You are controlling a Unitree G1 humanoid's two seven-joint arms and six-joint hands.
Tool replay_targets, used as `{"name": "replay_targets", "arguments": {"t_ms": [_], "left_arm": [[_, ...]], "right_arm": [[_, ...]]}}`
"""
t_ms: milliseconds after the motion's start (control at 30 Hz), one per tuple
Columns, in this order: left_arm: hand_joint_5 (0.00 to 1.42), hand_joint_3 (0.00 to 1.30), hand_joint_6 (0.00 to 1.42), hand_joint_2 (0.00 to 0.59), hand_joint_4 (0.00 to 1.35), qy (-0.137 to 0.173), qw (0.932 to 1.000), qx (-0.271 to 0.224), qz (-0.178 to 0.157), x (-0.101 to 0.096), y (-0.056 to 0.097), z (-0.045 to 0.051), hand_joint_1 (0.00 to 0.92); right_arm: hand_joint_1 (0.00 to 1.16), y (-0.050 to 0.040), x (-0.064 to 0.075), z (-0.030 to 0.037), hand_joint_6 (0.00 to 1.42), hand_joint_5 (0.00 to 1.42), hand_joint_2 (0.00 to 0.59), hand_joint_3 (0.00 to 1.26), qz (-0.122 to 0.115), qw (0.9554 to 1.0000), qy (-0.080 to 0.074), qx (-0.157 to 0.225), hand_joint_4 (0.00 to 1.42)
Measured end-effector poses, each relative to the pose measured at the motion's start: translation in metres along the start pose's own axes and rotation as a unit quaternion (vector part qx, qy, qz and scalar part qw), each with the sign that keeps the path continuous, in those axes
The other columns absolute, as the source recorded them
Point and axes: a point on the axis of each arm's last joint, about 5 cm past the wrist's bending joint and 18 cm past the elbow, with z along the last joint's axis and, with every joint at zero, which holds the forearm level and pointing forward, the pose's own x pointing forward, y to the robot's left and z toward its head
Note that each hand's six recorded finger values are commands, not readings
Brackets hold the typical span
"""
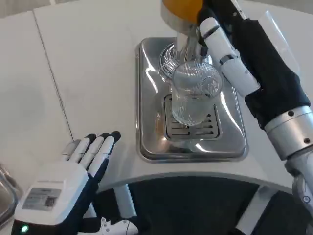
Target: Grasp the cup under the faucet to collect the drink, then remove the cup.
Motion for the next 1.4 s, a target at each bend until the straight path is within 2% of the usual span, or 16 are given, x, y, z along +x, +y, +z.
{"name": "replay_targets", "arguments": {"t_ms": [100, 267, 567, 733, 833, 900, 967, 1000, 1033, 1067, 1100, 1133, 1167, 1200, 1267, 1400], "left_arm": [[0.0, 0.0, 0.03, 0.012, 0.0, 0.001, 1.0, 0.0, 0.0, 0.0, 0.0, -0.0006, 0.0], [0.0, 0.0, 0.03, 0.012, 0.0, 0.002, 1.0, -0.001, -0.001, 0.0, 0.0, -0.001, 0.0], [0.0, 0.0, 0.03, 0.015, 0.0, 0.003, 1.0, -0.001, 0.001, 0.0, 0.0, -0.0015, 0.0], [0.0, 0.0, 0.03, 0.015, 0.0, 0.003, 1.0, 0.0, 0.007, 0.003, 0.001, -0.0027, 0.0], [0.0, 0.0, 0.03, 0.015, 0.0, 0.004, 1.0, 0.001, 0.009, 0.003, 0.002, -0.0032, 0.0], [0.0, 0.0, 0.03, 0.015, 0.0, 0.005, 0.9999, -0.002, 0.014, 0.002, 0.001, -0.0039, 0.0], [0.0, 0.0, 0.03, 0.015, 0.0, 0.006, 0.9998, -0.007, 0.017, 0.002, 0.0, -0.0041, 0.0], [0.0, 0.0, 0.03, 0.015, 0.0, 0.006, 0.9998, -0.009, 0.018, 0.002, 0.0, -0.0042, 0.0], [0.0, 0.0, 0.03, 0.015, 0.0, 0.005, 0.9998, -0.009, 0.02, 0.002, 0.0, -0.0042, 0.0], [0.0, 0.0, 0.03, 0.015, 0.0, 0.005, 0.9997, -0.01, 0.021, 0.003, -0.001, -0.0045, 0.0], [0.0, 0.0, 0.03, 0.015, 0.0, 0.006, 0.9997, -0.011, 0.021, 0.003, -0.001, -0.0046, 0.0], [0.0, 0.0, 0.03, 0.015, 0.0, 0.006, 0.9996, -0.014, 0.023, 0.003, -0.001, -0.0047, 0.0], [0.0, 0.0, 0.03, 0.015, 0.0, 0.006, 0.9994, -0.02, 0.026, 0.004, -0.001, -0.0047, 0.0], [0.0, 0.0, 0.03, 0.015, 0.0, 0.005, 0.9993, -0.022, 0.031, 0.005, -0.001, -0.0048, 0.0], [0.0, 0.0, 0.03, 0.015, 0.0, 0.005, 0.9991, -0.023, 0.034, 0.005, -0.001, -0.0049, 0.0], [0.0, 0.0, 0.03, 0.031, 0.0, 0.011, 0.9983, -0.028, 0.049, 0.013, -0.002, -0.0075, 0.018]], "right_arm": [[0.04, 0.0011, -0.001, 0.0, 0.0, 0.0, 0.566, 0.0, 0.003, 1.0, 0.002, 0.001, 0.0], [0.0, 0.002, -0.002, 0.0009, 0.0, 0.0, 0.515, 0.0, 0.009, 0.9999, 0.006, -0.006, 0.0], [0.0, -0.0012, -0.002, 0.0074, 0.0, 0.0, 0.496, 0.0, 0.028, 0.9978, 0.018, -0.058, 0.0], [0.0, -0.0026, 0.0, 0.0147, 0.0, 0.0, 0.505, 0.01, 0.055, 0.9904, 0.019, -0.126, 0.0], [0.0, -0.002, 0.001, 0.0169, 0.0, 0.01, 0.512, 0.04, 0.063, 0.9871, 0.019, -0.146, 0.0], [0.0, -0.0022, 0.003, 0.021, 0.0, 0.01, 0.518, 0.06, 0.081, 0.9765, 0.018, -0.199, 0.0], [0.0, -0.0019, 0.003, 0.0234, 0.0, 0.01, 0.52, 0.06, 0.09, 0.9702, 0.015, -0.224, 0.0], [0.0, -0.0011, 0.003, 0.0251, 0.0, 0.01, 0.52, 0.06, 0.097, 0.9655, 0.015, -0.241, 0.0], [0.0, -0.0006, 0.002, 0.0268, 0.0, 0.01, 0.521, 0.06, 0.103, 0.9594, 0.014, -0.262, 0.0], [0.0, -0.0002, 0.002, 0.0294, 0.0, 0.01, 0.522, 0.07, 0.108, 0.9496, 0.013, -0.294, 0.0], [0.0, 0.0005, 0.003, 0.0312, 0.0, 0.01, 0.522, 0.07, 0.112, 0.9422, 0.012, -0.315, 0.0], [0.0, 0.0008, 0.003, 0.0325, 0.01, 0.01, 0.524, 0.07, 0.115, 0.9377, 0.012, -0.328, 0.0], [0.0, 0.0015, 0.003, 0.0345, 0.01, 0.01, 0.525, 0.07, 0.118, 0.9306, 0.012, -0.346, 0.0], [0.0, 0.0028, 0.003, 0.0357, 0.01, 0.01, 0.526, 0.08, 0.12, 0.9256, 0.013, -0.359, 0.0], [0.0, 0.0039, 0.003, 0.0371, 0.01, 0.01, 0.527, 0.08, 0.12, 0.922, 0.014, -0.368, 0.0], [0.0, 0.0051, 0.004, 0.0393, 0.02, 0.01, 0.533, 0.08, 0.117, 0.9193, 0.021, -0.375, 0.0]]}}
